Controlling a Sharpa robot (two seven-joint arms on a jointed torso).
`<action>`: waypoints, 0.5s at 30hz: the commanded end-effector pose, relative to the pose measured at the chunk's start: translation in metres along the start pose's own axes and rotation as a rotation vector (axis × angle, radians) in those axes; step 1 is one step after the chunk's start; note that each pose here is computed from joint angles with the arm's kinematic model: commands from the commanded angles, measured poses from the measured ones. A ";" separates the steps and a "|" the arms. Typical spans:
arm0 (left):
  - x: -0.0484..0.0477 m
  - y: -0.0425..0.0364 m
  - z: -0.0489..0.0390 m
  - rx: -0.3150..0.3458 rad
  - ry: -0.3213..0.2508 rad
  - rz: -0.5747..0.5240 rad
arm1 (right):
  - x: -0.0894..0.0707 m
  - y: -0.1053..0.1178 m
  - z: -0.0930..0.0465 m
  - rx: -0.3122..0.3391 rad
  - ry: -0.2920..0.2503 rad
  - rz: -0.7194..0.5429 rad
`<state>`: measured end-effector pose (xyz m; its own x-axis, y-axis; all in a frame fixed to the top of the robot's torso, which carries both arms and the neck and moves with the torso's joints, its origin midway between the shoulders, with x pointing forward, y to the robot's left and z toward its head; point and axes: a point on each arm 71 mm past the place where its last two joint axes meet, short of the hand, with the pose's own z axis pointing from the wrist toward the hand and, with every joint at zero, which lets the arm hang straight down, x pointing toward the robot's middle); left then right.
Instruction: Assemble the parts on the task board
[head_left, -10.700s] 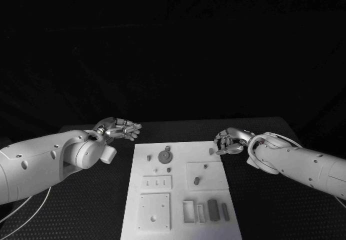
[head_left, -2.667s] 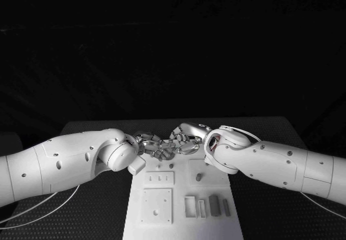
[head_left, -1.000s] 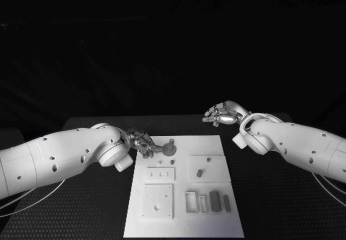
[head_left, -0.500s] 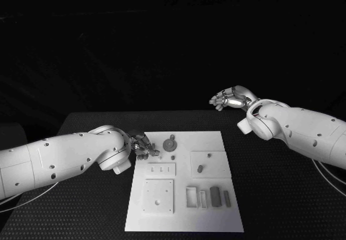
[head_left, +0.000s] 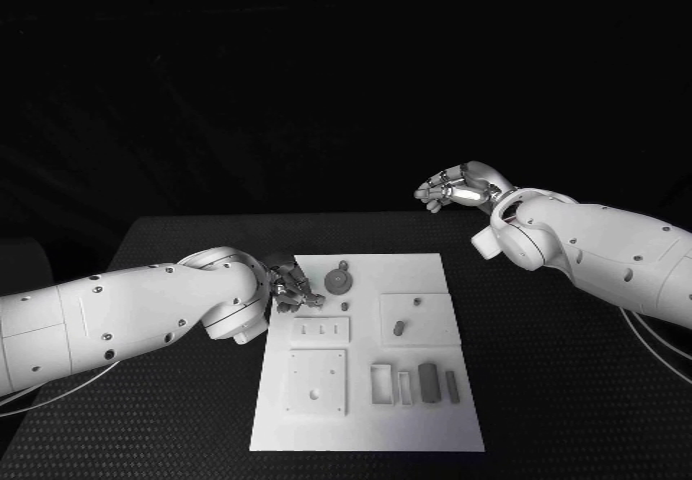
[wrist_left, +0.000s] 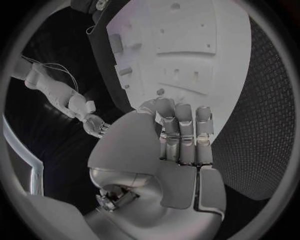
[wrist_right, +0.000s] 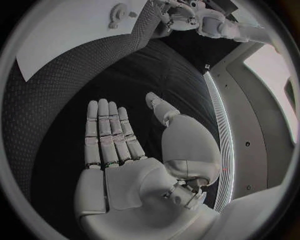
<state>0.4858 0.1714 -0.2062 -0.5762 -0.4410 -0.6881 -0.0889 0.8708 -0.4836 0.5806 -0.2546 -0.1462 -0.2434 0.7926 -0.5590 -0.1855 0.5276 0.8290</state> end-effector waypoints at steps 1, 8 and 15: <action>0.0026 -0.0032 0.0004 -0.011 -0.006 0.016 | 0.002 0.002 0.001 -0.005 0.016 0.007; 0.0083 -0.0072 0.0032 -0.017 0.015 0.016 | 0.005 0.003 0.003 -0.004 0.018 0.005; 0.0111 -0.0084 0.0056 -0.033 0.046 0.020 | 0.006 0.003 0.004 -0.001 0.024 0.004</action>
<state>0.4859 0.1591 -0.2111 -0.5918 -0.4235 -0.6858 -0.0935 0.8812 -0.4634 0.5821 -0.2482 -0.1466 -0.2514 0.7915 -0.5570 -0.1845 0.5258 0.8304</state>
